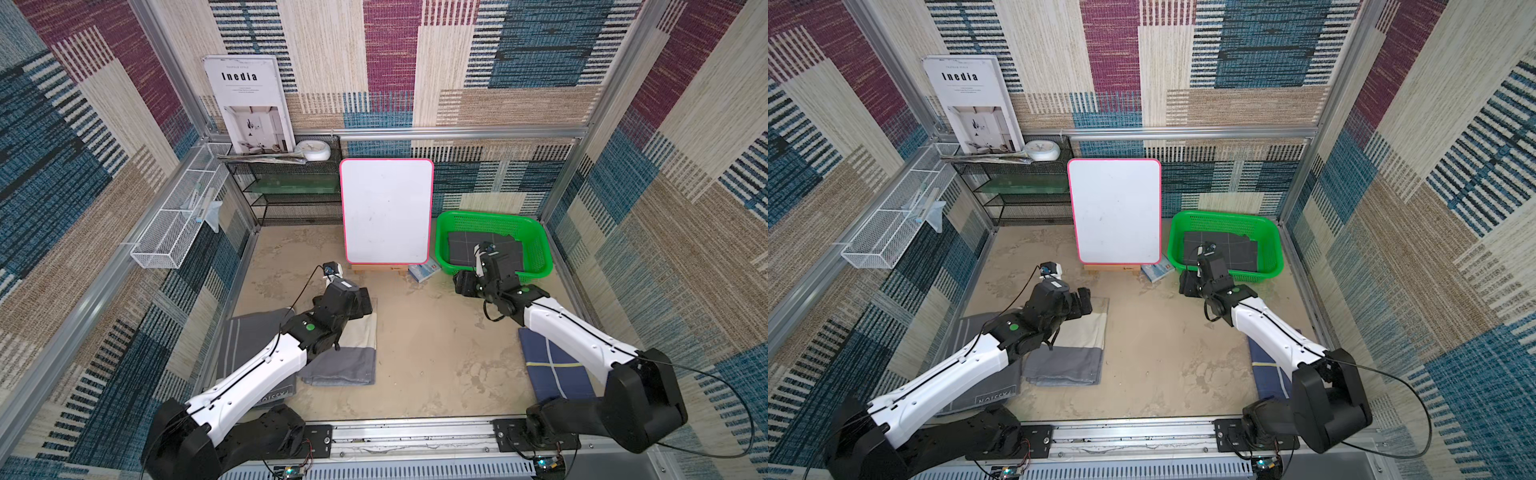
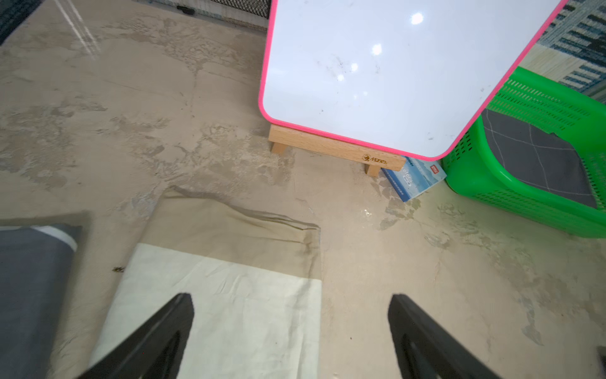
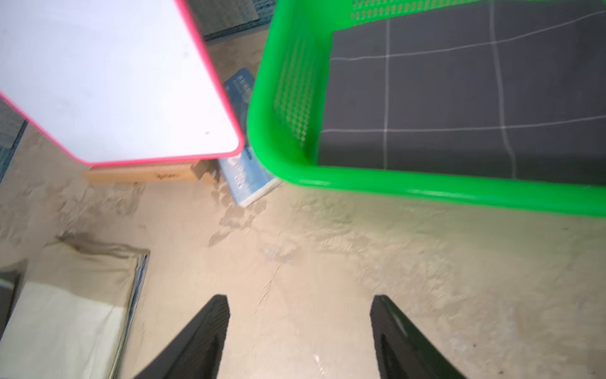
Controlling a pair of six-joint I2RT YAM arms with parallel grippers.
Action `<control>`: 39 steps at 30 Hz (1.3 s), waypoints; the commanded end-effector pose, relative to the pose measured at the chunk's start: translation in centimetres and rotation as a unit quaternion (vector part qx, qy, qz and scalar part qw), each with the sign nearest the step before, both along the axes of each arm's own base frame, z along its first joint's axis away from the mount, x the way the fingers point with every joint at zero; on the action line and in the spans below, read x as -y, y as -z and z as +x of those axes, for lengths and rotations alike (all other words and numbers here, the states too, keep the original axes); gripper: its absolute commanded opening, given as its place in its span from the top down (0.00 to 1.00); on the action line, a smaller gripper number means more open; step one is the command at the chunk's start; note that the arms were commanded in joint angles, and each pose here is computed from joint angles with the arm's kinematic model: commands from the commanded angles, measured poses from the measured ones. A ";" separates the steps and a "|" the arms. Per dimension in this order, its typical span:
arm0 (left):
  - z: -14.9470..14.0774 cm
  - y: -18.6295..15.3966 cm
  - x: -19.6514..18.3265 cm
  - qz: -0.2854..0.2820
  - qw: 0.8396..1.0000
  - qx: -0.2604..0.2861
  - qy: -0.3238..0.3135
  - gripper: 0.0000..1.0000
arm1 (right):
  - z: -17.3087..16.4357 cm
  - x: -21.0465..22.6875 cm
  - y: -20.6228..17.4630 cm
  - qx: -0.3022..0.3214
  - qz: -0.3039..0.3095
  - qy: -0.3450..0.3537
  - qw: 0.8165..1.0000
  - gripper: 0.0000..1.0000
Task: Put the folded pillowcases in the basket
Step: Adjust the pillowcase at the center of the board.
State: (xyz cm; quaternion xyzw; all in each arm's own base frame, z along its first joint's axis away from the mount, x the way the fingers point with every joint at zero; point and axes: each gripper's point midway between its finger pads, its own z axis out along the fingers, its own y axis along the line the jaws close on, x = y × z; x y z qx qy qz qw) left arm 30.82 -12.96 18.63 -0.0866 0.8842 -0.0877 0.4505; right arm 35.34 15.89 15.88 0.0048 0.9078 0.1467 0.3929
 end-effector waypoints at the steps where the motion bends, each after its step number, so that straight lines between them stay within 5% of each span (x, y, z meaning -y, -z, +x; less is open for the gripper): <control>1: -1.5 0.0 -3.3 0.012 0.998 0.015 -0.058 0.03 | -1.7 -2.3 -0.1 0.014 0.018 -0.018 1.000 0.25; 13: -5.9 -2.7 -8.5 -0.010 0.989 0.098 -0.115 0.03 | -7.7 -16.2 5.7 -0.060 -0.048 -0.196 0.977 0.23; 24: -8.2 -1.7 -10.1 0.012 0.989 0.110 -0.098 0.01 | -12.8 -25.1 10.5 -0.093 -0.177 -0.328 0.923 0.23; 32: -8.5 -1.7 -10.4 0.015 0.988 0.117 -0.095 0.01 | -12.8 -25.3 14.7 -0.138 -0.259 -0.309 0.905 0.26; 39: -8.0 -0.7 -9.4 0.019 0.992 0.096 -0.078 0.01 | -12.4 -21.8 14.8 -0.158 -0.276 -0.261 0.911 0.27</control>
